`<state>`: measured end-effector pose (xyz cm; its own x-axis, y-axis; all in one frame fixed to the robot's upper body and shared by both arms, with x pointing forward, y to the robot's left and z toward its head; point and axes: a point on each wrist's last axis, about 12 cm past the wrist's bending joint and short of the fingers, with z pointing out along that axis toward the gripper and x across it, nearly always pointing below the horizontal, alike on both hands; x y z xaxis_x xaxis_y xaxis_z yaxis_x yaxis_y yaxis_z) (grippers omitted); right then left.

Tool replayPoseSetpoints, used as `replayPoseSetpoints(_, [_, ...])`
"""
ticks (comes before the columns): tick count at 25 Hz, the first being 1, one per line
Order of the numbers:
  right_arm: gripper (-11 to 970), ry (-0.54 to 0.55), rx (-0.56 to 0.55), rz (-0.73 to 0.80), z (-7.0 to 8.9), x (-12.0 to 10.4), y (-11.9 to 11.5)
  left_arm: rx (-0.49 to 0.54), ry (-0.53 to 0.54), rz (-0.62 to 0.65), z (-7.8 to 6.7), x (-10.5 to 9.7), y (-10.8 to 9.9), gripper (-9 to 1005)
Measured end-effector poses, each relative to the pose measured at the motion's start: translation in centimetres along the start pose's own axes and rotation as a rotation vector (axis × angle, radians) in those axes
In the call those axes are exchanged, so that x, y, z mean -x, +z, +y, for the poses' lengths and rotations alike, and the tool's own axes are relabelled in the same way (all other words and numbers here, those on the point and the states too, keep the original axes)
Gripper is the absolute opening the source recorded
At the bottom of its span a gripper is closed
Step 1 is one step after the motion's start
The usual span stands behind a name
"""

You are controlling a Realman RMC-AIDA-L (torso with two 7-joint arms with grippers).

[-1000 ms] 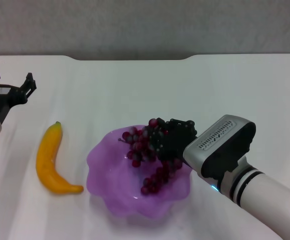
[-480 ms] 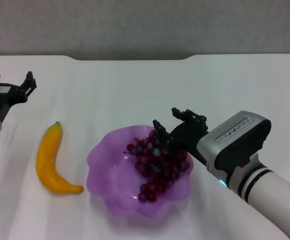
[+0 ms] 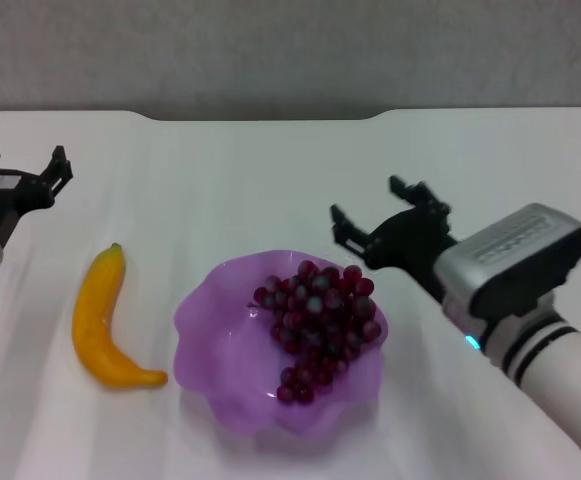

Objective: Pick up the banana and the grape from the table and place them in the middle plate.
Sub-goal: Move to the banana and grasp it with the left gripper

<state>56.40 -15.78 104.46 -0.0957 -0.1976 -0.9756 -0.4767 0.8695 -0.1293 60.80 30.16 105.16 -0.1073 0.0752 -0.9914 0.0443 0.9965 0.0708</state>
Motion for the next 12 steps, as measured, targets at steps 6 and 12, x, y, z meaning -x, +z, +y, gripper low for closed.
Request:
replayPoseSetpoints(6, [880,0.014,-0.143,-0.108,-2.7,-0.2,-1.6,0.005,-0.002,0.003,0.1,-0.1,-0.1,879])
replayPoseSetpoints(12, [880,0.152,-0.278,-0.128,-6.2,-1.1,-2.7,0.005,0.0,0.008,0.2,-0.2,-0.2,880])
